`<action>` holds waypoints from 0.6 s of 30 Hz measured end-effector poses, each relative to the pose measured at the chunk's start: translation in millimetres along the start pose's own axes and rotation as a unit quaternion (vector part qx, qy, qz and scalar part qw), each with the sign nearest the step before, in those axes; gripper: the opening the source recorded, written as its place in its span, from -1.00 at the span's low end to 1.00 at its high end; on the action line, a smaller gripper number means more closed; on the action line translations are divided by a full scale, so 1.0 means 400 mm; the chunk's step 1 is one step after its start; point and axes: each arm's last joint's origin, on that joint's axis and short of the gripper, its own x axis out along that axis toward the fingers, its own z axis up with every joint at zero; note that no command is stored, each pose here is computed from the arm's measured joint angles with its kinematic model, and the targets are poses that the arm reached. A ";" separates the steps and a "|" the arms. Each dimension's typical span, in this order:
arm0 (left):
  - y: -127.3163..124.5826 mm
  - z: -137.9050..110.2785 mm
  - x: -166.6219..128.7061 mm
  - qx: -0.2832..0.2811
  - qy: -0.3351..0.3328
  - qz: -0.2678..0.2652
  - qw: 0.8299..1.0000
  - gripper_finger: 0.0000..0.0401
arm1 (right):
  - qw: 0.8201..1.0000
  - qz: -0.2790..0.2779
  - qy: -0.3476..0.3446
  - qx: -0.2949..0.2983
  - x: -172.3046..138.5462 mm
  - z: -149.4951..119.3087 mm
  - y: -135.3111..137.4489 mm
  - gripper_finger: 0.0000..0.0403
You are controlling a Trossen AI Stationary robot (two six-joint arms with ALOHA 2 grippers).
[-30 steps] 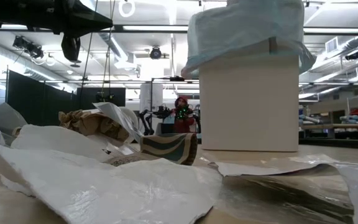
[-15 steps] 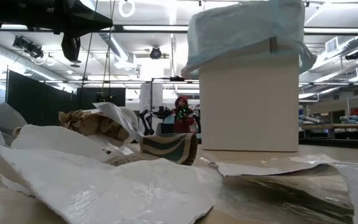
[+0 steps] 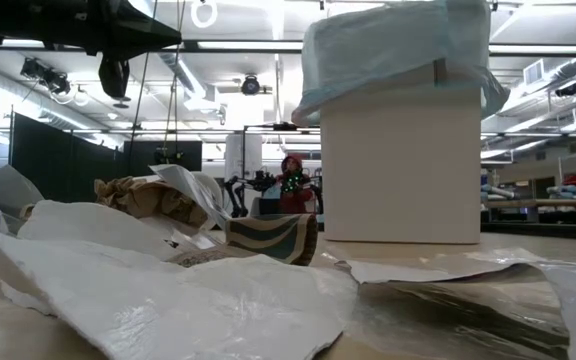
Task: Place trash/remove bag and relplace
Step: Put the transparent plastic into the trash bin
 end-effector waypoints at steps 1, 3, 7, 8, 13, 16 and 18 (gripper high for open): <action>0.000 0.000 0.000 0.000 0.000 0.000 1.000 -0.96 | 1.000 -0.008 0.008 0.011 0.022 -0.030 0.005 -0.09; 0.000 0.000 0.000 0.000 0.000 0.000 1.000 -0.96 | 0.999 -0.019 0.026 0.039 0.068 -0.093 0.013 -0.08; 0.000 0.000 0.000 0.000 0.000 0.000 1.000 -0.96 | 0.995 -0.003 0.038 0.096 0.154 -0.207 0.023 -0.03; 0.000 0.000 0.000 0.000 0.000 0.000 1.000 -0.96 | 0.993 0.002 0.035 0.111 0.174 -0.231 0.022 -0.02; 0.000 0.000 0.000 0.000 0.000 0.000 1.000 -0.96 | 0.988 0.035 0.025 0.151 0.259 -0.319 -0.002 0.02; 0.000 0.000 0.000 0.000 0.000 0.000 1.000 -0.96 | 0.986 0.047 0.023 0.161 0.292 -0.348 -0.023 0.04; 0.000 0.000 0.000 0.000 0.000 0.000 1.000 -0.96 | 0.987 0.036 0.020 0.157 0.311 -0.368 -0.044 0.05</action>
